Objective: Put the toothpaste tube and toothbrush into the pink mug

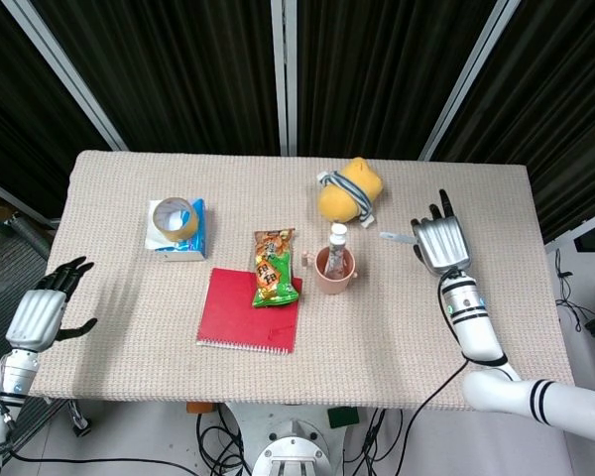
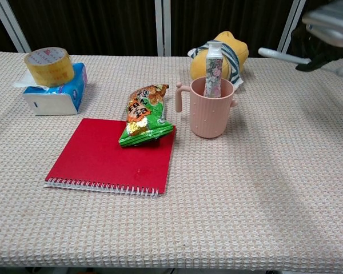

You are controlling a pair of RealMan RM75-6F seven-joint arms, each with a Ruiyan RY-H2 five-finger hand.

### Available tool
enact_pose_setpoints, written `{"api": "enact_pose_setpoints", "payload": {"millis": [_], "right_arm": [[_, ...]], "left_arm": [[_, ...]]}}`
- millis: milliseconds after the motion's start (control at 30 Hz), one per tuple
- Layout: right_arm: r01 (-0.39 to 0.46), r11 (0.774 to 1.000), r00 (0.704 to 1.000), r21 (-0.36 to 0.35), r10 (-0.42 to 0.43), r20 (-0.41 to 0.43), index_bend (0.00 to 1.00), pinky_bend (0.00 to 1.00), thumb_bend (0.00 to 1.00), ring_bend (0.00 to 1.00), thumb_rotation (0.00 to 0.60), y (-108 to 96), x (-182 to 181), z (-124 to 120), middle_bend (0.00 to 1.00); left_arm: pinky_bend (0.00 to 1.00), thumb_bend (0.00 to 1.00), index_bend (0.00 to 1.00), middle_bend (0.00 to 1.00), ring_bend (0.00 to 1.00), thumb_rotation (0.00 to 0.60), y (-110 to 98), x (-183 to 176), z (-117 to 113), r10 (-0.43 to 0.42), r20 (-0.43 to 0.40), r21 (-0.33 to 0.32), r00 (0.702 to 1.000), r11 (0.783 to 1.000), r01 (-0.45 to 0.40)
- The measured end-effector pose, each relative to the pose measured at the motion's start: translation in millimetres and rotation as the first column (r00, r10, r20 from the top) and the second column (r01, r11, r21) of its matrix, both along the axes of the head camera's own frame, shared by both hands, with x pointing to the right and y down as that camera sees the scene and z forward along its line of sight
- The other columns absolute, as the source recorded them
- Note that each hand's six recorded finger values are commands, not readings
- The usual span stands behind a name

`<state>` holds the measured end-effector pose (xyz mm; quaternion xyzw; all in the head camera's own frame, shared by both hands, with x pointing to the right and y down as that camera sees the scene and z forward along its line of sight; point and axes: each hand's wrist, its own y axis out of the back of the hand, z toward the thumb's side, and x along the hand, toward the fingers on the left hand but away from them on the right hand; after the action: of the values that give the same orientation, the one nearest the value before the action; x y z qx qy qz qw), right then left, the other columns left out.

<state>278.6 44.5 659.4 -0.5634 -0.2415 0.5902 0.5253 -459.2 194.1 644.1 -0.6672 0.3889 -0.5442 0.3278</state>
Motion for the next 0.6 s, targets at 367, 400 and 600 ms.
{"api": "enact_pose_setpoints", "payload": {"millis": [367,400,600], "right_arm": [[0.369,0.882,0.917,0.294,-0.293,-0.271,0.69,0.0,0.75,0.22,0.6,-14,-27,-75,0.63],[0.411,0.859,0.896,0.307,-0.319,-0.308,0.69,0.0,0.75,0.22,0.6,-14,-31,-78,0.63],[0.675,0.662,0.708,0.326,-0.456,-0.54,0.69,0.0,0.75,0.22,0.6,-4,-64,-88,0.63]], "left_arm": [[0.22,0.16,0.11,0.05,0.09,0.6,1,4,1,0.008,-0.012,0.002,1.0,1.0,-0.008],[0.22,0.16,0.11,0.05,0.09,0.6,1,4,1,0.007,-0.013,0.003,1.0,1.0,-0.007],[0.22,0.16,0.11,0.05,0.09,0.6,2,3,1,0.005,-0.016,0.004,1.0,1.0,-0.005]]}}
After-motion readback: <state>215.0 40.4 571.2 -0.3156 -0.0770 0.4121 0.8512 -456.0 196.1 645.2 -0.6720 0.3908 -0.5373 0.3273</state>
